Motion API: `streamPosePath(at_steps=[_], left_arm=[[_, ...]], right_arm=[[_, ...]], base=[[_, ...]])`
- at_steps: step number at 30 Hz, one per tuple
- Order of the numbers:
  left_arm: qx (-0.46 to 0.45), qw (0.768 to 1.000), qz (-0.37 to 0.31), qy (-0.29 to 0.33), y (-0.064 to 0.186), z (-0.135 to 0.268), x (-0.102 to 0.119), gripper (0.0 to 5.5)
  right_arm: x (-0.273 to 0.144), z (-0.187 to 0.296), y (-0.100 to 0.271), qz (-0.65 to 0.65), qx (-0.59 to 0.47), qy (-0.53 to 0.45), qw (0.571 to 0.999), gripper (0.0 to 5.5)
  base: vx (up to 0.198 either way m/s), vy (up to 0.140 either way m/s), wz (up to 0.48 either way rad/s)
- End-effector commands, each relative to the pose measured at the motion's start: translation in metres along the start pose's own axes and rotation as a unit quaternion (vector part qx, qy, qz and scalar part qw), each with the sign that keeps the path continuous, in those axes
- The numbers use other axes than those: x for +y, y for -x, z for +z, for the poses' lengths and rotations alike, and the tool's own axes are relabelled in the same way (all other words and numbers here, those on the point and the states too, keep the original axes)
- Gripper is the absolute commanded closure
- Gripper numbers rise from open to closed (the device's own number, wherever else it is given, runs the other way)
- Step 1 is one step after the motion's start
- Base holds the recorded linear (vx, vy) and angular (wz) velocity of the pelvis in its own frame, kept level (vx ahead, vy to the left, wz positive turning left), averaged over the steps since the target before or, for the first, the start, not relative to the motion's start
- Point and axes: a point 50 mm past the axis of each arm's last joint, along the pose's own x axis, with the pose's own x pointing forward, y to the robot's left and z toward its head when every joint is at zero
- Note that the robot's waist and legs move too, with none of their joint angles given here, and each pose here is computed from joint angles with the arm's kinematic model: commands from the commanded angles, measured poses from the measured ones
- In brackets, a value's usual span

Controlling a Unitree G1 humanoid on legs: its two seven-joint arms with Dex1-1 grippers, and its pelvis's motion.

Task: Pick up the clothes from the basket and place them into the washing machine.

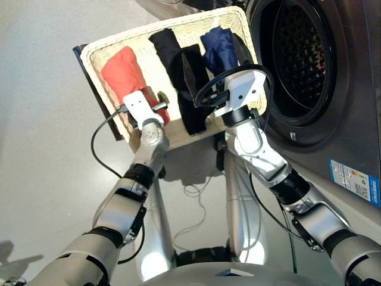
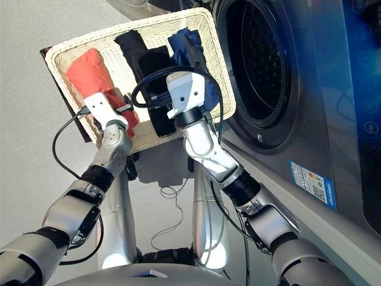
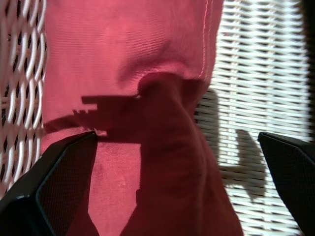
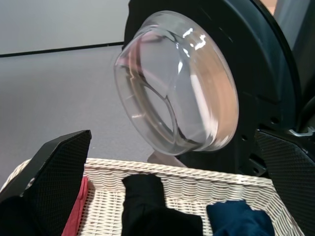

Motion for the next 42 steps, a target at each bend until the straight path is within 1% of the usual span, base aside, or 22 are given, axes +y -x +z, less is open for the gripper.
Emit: streamPosePath(at_steps=[1,4,10,11,13,14,17,22,23,26,28,29,32,35,37,38,41,42], left_arm=[[0.001,1.000,0.003,0.004,-0.009,0.009,-0.004,0.00],[0.009,1.000,0.002,0.007,-0.010,0.008,-0.005,0.00],[0.030,0.999,-0.003,-0.010,-0.010,-0.001,-0.003,0.00],[0.034,0.999,-0.001,-0.013,-0.010,-0.002,-0.002,0.58],[0.037,0.999,0.000,-0.013,-0.009,-0.004,-0.003,5.18],[0.037,0.999,-0.001,-0.015,-0.009,-0.005,-0.003,5.50],[0.042,0.999,0.002,-0.016,-0.007,-0.009,-0.001,5.50],[0.016,0.999,-0.028,-0.021,-0.001,-0.006,-0.010,5.50],[0.001,0.999,-0.043,-0.030,0.003,-0.004,-0.014,5.50],[-0.048,0.996,-0.067,-0.032,0.014,0.002,-0.014,5.50],[-0.095,0.992,-0.083,-0.020,0.025,0.013,-0.011,5.50],[-0.106,0.990,-0.088,-0.019,0.032,0.012,-0.005,5.50],[-0.158,0.981,-0.105,-0.035,0.050,0.021,0.012,5.50],[-0.226,0.963,-0.129,-0.066,0.068,0.040,0.024,5.50],[-0.266,0.949,-0.147,-0.086,0.075,0.053,0.024,5.50],[-0.308,0.930,-0.166,-0.111,0.082,0.065,0.024,5.50],[-0.371,0.893,-0.204,-0.150,0.095,0.084,0.020,5.50],[-0.406,0.870,-0.221,-0.172,0.103,0.093,0.016,5.50]], right_arm=[[0.013,0.044,-0.005,0.022,-0.116,-0.068,0.991,0.00],[0.013,0.044,-0.003,0.027,-0.112,-0.082,0.990,0.00],[0.013,0.042,-0.003,0.029,-0.102,-0.107,0.989,0.00],[0.013,0.041,-0.003,0.031,-0.100,-0.110,0.988,0.00],[0.014,0.041,-0.003,0.033,-0.099,-0.112,0.988,0.00],[0.014,0.040,-0.003,0.035,-0.097,-0.113,0.988,0.00],[0.013,0.037,-0.004,0.031,-0.086,-0.118,0.989,0.00],[0.008,0.035,-0.003,0.031,-0.081,-0.112,0.990,0.00],[0.005,0.033,-0.001,0.020,-0.075,-0.115,0.990,0.00],[-0.004,0.032,0.002,0.002,-0.075,-0.110,0.991,0.00],[-0.012,0.027,0.008,-0.019,-0.061,-0.107,0.992,0.00],[-0.017,0.027,0.012,-0.028,-0.061,-0.103,0.992,0.00],[-0.033,0.023,0.026,-0.049,-0.045,-0.073,0.995,0.00],[-0.047,0.016,0.041,-0.076,-0.018,-0.058,0.995,0.00],[-0.052,0.012,0.046,-0.083,-0.003,-0.097,0.992,0.00],[-0.056,0.013,0.049,-0.076,0.000,-0.099,0.992,0.00],[-0.062,0.017,0.050,-0.068,-0.005,-0.118,0.991,0.00],[-0.062,0.023,0.048,-0.058,-0.018,-0.120,0.991,0.00]], base=[[0.000,0.000,0.000],[0.000,0.000,0.000],[0.000,0.000,0.000],[0.000,0.000,0.000],[0.000,0.000,0.000],[0.000,0.000,0.000],[0.000,0.000,0.000],[-0.056,0.005,-0.020],[0.000,0.000,0.000],[0.000,0.000,0.000],[0.028,0.012,-0.002],[0.072,-0.004,0.000],[0.090,-0.030,0.078],[0.074,-0.022,0.150],[0.065,-0.021,0.098],[0.063,-0.030,0.033],[0.039,-0.017,0.035],[0.000,0.000,0.000]])
